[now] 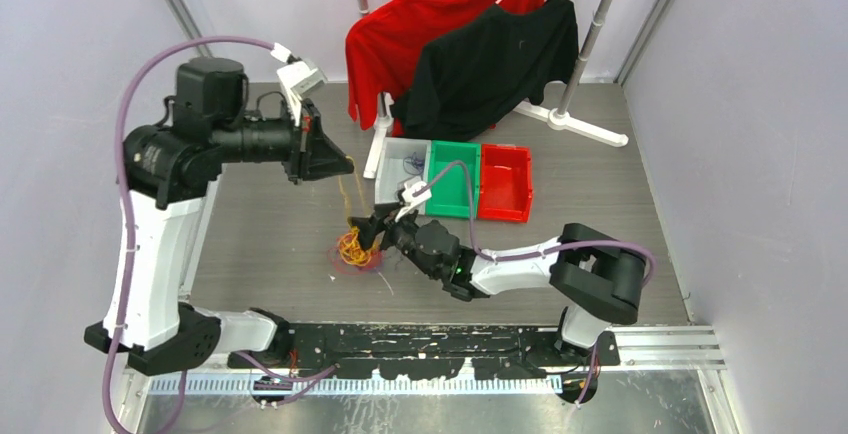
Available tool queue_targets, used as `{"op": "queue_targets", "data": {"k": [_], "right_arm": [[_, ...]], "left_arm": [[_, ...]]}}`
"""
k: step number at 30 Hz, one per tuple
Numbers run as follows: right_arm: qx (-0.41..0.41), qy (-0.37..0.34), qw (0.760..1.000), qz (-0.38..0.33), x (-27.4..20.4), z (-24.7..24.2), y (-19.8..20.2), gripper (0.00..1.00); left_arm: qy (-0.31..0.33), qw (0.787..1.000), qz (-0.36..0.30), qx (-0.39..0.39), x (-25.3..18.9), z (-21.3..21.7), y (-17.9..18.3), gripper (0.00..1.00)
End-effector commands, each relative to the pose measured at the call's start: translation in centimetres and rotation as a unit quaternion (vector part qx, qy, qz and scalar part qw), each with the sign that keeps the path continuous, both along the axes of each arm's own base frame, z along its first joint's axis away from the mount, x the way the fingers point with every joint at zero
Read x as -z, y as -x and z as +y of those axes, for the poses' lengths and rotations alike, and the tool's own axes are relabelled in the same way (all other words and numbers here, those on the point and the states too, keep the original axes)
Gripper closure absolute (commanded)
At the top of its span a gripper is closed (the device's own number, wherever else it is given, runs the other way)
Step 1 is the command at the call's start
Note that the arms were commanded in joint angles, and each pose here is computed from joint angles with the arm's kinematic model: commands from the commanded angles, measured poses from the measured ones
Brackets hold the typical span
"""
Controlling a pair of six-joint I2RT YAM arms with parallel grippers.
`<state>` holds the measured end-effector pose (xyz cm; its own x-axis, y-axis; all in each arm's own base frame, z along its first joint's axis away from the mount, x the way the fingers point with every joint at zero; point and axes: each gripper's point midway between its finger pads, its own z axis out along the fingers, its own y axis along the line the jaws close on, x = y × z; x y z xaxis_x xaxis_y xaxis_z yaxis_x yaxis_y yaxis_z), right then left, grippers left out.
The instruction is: Untangle the cables
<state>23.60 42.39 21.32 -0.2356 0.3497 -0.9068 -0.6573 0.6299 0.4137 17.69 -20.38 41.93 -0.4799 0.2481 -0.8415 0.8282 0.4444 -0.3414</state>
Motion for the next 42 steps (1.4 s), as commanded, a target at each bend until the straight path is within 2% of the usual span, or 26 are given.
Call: {"op": "queue_targets", "data": {"k": [1, 13, 18, 21, 25, 32, 39, 40, 42], "right_arm": [[0.025, 0.113, 0.992, 0.045, 9.3, -2.7, 0.3, 0.27], [0.034, 0.117, 0.991, 0.057, 10.4, -3.6, 0.5, 0.28], [0.03, 0.12, 0.99, 0.065, 11.1, -3.5, 0.6, 0.28], [0.025, 0.123, 0.99, 0.071, 11.7, -3.4, 0.8, 0.28], [0.022, 0.123, 0.989, 0.076, 12.1, -3.5, 1.0, 0.28], [0.019, 0.124, 0.989, 0.082, 12.5, -3.4, 1.1, 0.28], [0.015, 0.129, 0.987, 0.092, 13.5, -3.5, 1.4, 0.3], [0.015, 0.13, 0.987, 0.093, 13.6, -3.5, 1.4, 0.31], [0.014, 0.13, 0.987, 0.094, 13.6, -3.6, 1.5, 0.32]], "left_arm": [[0.059, 0.989, -0.134, 0.006, -7.3, 0.5, 1.6, 1.0], [0.045, 0.974, -0.219, -0.042, -9.6, 1.8, -0.2, 1.0], [0.05, 0.953, -0.289, -0.079, -12.7, 3.0, -0.8, 1.0], [0.059, 0.924, -0.354, -0.131, -15.9, 4.5, -1.6, 1.0], [0.096, 0.862, -0.45, -0.215, -21.7, 7.3, -1.8, 1.0], [0.154, 0.784, -0.512, -0.316, -27.5, 11.1, -1.4, 1.0], [0.21, 0.714, -0.56, -0.364, -31.7, 13.8, 0.7, 1.0], [0.215, 0.709, -0.564, -0.365, -32.1, 13.9, 0.9, 1.0], [0.203, 0.724, -0.56, -0.347, -31.6, 13.2, 0.8, 1.0]]}}
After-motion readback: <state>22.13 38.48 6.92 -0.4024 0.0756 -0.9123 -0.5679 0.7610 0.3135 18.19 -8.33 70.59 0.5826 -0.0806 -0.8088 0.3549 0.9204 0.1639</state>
